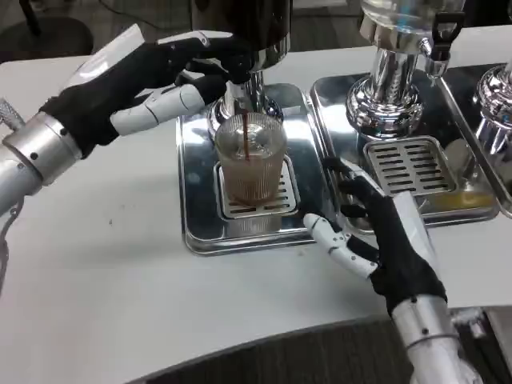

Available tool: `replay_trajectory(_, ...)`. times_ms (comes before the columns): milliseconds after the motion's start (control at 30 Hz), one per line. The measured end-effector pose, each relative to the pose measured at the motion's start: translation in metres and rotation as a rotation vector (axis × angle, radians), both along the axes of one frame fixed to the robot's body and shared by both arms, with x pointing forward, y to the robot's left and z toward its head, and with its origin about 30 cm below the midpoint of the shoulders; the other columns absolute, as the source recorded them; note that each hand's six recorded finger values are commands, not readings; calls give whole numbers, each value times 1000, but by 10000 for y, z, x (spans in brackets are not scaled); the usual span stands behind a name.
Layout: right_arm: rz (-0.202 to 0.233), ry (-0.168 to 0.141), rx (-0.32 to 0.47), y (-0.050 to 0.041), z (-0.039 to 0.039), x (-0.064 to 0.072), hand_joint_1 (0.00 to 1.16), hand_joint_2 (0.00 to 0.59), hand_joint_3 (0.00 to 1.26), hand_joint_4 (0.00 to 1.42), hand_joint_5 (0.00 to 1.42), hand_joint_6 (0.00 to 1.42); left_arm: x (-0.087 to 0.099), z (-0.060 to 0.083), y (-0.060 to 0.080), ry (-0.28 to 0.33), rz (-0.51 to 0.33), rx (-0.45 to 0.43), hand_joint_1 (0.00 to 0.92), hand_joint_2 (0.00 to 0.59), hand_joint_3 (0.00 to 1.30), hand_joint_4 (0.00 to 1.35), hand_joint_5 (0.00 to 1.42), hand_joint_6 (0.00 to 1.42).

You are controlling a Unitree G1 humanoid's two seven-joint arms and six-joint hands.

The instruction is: Grasp the cup under the faucet to collect the drink, then remove the cup.

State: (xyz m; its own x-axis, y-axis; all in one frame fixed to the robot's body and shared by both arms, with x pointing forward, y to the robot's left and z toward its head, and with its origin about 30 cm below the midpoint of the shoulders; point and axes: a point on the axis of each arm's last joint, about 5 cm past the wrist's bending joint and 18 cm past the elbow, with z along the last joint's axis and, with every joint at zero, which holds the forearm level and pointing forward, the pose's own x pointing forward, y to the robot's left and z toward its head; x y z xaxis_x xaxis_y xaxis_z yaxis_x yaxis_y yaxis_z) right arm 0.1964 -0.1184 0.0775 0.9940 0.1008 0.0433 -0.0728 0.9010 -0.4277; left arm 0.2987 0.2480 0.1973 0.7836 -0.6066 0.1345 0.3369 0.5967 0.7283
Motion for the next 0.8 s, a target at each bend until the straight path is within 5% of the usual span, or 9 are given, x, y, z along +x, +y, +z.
replay_trajectory(267, 48, -21, -33, 46, 57, 183, 576, 197, 0, 20, 85, 230, -18, 13, -3, 0, 1, 1, 0, 61, 254, 245, 299, 484)
replay_trajectory(800, 103, 34, -84, 76, 30, 440, 588, 188, 0, 0, 31, 182, -30, 16, -2, 5, 2, -7, 0, 64, 255, 246, 300, 484)
